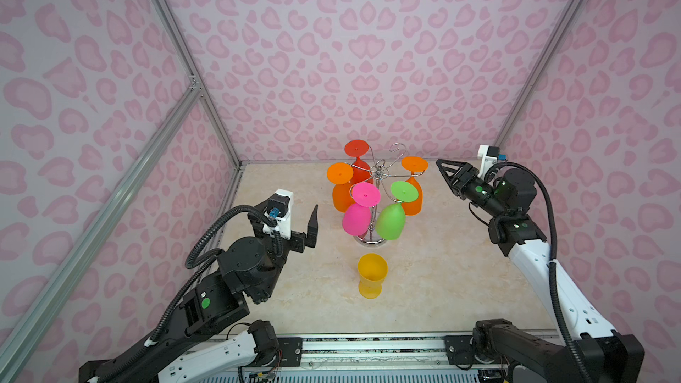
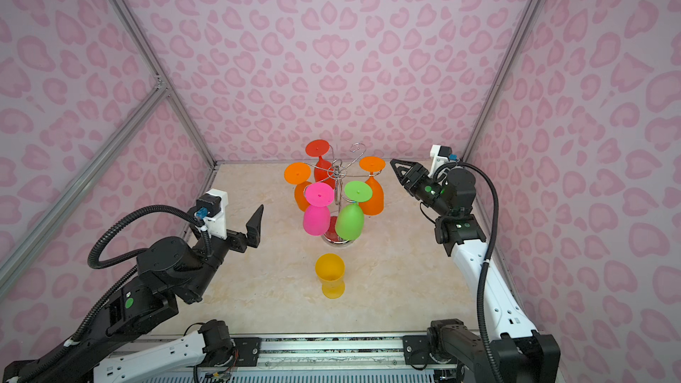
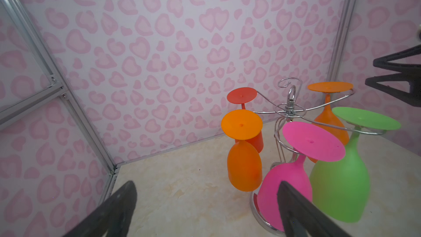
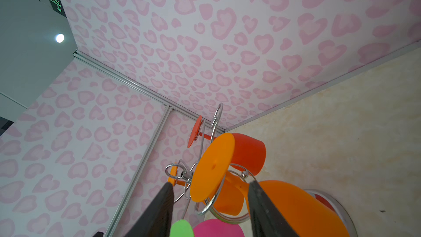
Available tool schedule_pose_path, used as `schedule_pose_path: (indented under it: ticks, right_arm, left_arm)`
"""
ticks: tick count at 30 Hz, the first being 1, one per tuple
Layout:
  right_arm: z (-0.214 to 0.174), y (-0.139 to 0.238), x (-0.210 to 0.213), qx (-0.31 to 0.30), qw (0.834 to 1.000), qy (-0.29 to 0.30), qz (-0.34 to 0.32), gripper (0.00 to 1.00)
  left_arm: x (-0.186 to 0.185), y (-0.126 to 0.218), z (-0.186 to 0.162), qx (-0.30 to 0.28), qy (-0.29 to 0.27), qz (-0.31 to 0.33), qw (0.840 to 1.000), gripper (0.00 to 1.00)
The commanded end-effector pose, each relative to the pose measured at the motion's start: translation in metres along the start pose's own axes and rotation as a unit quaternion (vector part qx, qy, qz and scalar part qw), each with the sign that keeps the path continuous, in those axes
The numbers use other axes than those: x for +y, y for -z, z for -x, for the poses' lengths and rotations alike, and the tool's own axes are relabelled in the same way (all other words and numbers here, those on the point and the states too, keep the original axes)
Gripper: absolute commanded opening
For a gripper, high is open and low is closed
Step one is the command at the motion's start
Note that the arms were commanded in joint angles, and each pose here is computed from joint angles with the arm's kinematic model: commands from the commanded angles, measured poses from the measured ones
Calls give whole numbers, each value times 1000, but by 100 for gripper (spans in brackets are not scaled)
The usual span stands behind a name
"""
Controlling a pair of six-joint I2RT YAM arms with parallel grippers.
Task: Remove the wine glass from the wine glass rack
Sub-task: 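Open the left gripper and draw back while the right gripper reaches toward the orange glass, then close the right gripper on the orange wine glass's base rim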
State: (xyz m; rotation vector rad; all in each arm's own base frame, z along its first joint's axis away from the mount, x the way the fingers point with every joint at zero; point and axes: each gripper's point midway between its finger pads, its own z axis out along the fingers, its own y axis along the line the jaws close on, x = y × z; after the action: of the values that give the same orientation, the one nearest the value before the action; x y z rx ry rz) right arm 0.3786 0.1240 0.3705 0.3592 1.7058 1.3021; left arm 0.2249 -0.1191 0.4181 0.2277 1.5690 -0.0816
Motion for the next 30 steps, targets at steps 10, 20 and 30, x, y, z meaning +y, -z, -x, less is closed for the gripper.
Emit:
schedule_pose_path:
  ticks: [10,20,30]
  right_arm:
    - [-4,-30,14,14,999,-21,45,46]
    - [-15,-38,9,29,999,-18,28,44]
    - [-15,-38,9,37,999,-9,14,42]
  left_arm:
    - [1,-20,-5,-3,65,9,998,97]
    - [11,-12,0,-16,70,14,997,98]
    - [9,-13,-1,-14,67,10,998,98]
